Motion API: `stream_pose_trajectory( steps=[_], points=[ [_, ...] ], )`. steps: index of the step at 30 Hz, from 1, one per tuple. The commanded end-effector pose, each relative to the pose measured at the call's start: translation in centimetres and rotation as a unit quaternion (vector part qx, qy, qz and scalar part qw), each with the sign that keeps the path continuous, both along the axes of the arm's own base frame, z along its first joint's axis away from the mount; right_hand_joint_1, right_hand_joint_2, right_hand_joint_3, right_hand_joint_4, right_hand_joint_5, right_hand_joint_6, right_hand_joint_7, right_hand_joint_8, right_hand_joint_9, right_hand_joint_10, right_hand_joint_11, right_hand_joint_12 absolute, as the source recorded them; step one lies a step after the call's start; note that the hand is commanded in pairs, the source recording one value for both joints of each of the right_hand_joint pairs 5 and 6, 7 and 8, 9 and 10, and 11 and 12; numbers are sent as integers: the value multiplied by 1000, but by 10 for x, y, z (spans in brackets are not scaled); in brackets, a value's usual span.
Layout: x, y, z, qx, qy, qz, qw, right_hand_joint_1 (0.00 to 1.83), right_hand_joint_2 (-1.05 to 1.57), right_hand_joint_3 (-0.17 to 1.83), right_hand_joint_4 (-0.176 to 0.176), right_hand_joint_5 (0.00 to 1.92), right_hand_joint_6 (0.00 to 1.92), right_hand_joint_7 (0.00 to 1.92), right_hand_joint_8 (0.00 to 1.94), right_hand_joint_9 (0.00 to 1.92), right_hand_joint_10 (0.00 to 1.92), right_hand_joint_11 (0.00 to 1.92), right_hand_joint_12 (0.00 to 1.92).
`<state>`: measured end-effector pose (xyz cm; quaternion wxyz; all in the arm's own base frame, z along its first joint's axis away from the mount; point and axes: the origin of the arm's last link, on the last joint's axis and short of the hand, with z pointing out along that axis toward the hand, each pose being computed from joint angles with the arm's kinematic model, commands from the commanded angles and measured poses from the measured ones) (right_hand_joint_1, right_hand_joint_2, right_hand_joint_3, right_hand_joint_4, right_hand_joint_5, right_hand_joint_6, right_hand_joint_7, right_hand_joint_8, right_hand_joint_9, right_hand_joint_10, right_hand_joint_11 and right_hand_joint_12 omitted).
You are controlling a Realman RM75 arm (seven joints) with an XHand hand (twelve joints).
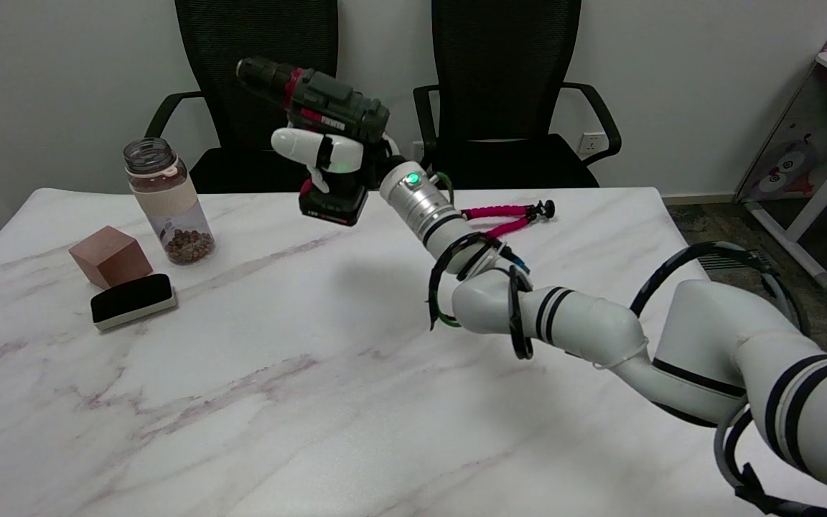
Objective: Pick up the power screwdriver.
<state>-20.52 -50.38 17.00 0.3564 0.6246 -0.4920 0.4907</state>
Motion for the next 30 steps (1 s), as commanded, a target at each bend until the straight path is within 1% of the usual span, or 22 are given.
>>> stream_pose_trajectory(
  steps=[1, 6, 16, 22, 26, 29, 30],
  points=[
    [45, 6, 51, -7, 3, 68, 998, 886, 304, 639, 176, 1920, 1920, 1920, 1920, 1844, 1844, 1920, 1920],
    [49, 12, 65, -15, 0, 85, 996, 903, 453, 701, 176, 1920, 1920, 1920, 1920, 1858, 1858, 1920, 1920],
    [50, 25, 85, -24, 3, 107, 994, 890, 563, 747, 176, 1920, 1920, 1920, 1920, 1864, 1864, 1920, 1920],
    [59, 30, 84, -15, -4, 120, 993, 900, 613, 767, 176, 1920, 1920, 1920, 1920, 1870, 1870, 1920, 1920],
    [58, 32, 77, -4, -8, 113, 994, 894, 614, 766, 176, 1920, 1920, 1920, 1920, 1876, 1876, 1920, 1920],
    [52, 34, 70, 6, -15, 95, 995, 882, 614, 763, 176, 1920, 1920, 1920, 1920, 1882, 1882, 1920, 1920],
    [50, 34, 67, 9, -19, 90, 996, 907, 616, 761, 176, 1920, 1920, 1920, 1920, 1885, 1885, 1920, 1920]
  ],
)
